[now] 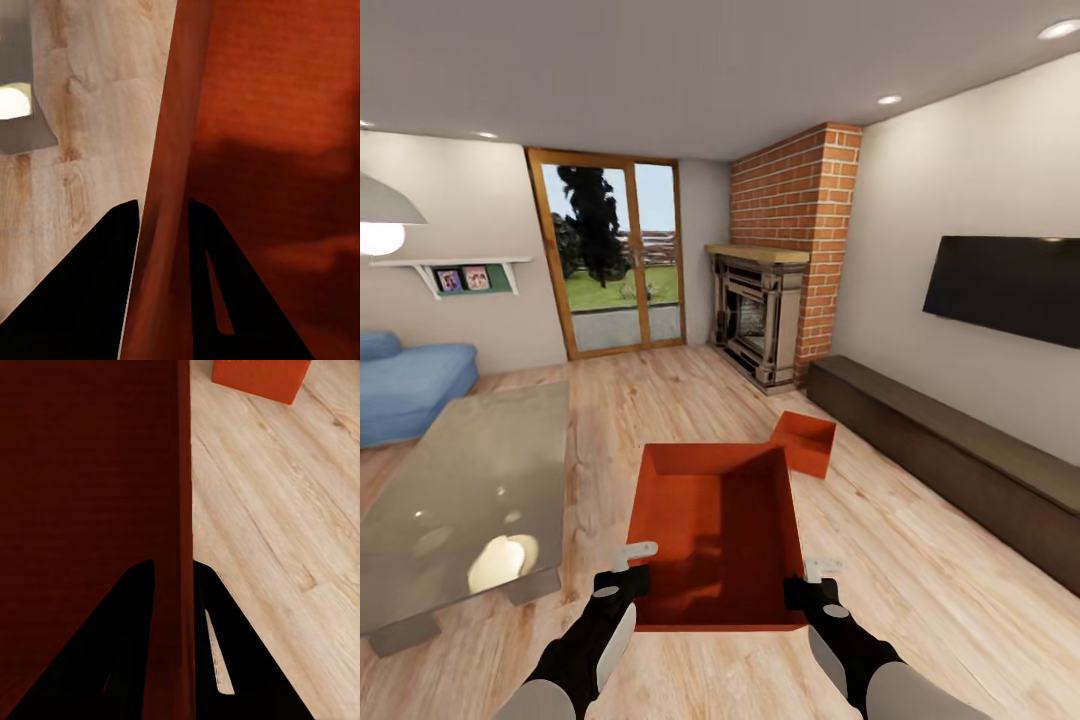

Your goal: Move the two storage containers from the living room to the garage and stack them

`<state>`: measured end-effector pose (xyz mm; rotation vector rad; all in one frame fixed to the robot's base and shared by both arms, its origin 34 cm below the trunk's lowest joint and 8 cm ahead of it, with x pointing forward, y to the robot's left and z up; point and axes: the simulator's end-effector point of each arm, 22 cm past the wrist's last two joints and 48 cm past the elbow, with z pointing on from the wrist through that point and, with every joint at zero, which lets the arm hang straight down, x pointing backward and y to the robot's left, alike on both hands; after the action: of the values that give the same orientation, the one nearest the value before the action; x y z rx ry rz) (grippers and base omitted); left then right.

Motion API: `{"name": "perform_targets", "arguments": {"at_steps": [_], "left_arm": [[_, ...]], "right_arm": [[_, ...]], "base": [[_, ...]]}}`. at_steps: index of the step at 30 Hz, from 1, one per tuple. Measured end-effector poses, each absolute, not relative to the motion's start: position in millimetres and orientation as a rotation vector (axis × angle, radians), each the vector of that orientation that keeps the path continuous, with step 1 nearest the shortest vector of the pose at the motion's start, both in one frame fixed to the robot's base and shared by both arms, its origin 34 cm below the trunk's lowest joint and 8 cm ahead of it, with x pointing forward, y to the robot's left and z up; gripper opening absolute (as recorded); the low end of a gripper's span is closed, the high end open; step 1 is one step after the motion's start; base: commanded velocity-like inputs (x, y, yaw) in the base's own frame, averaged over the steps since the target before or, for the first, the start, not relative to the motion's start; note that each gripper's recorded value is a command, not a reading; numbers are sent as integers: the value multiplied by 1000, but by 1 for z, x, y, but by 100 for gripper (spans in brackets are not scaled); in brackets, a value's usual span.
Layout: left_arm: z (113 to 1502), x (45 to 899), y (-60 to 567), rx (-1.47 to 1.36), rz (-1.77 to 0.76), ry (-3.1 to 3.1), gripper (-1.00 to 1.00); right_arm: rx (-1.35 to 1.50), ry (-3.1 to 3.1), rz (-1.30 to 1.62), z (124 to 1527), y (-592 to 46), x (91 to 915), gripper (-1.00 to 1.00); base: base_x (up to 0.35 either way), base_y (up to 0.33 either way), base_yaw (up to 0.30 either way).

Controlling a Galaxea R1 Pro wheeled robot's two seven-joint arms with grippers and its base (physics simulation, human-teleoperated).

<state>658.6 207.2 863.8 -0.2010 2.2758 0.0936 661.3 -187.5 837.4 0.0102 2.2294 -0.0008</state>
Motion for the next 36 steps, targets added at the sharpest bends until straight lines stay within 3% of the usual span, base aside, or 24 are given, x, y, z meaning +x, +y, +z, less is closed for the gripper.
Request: {"name": "perform_targets", "arguments": {"at_steps": [36], "left_arm": [[865,659,207,-199,94,2273,-100]], "right_arm": [[12,2227,-1,838,-187,662,-100]], "base": [[0,0,300]]}}
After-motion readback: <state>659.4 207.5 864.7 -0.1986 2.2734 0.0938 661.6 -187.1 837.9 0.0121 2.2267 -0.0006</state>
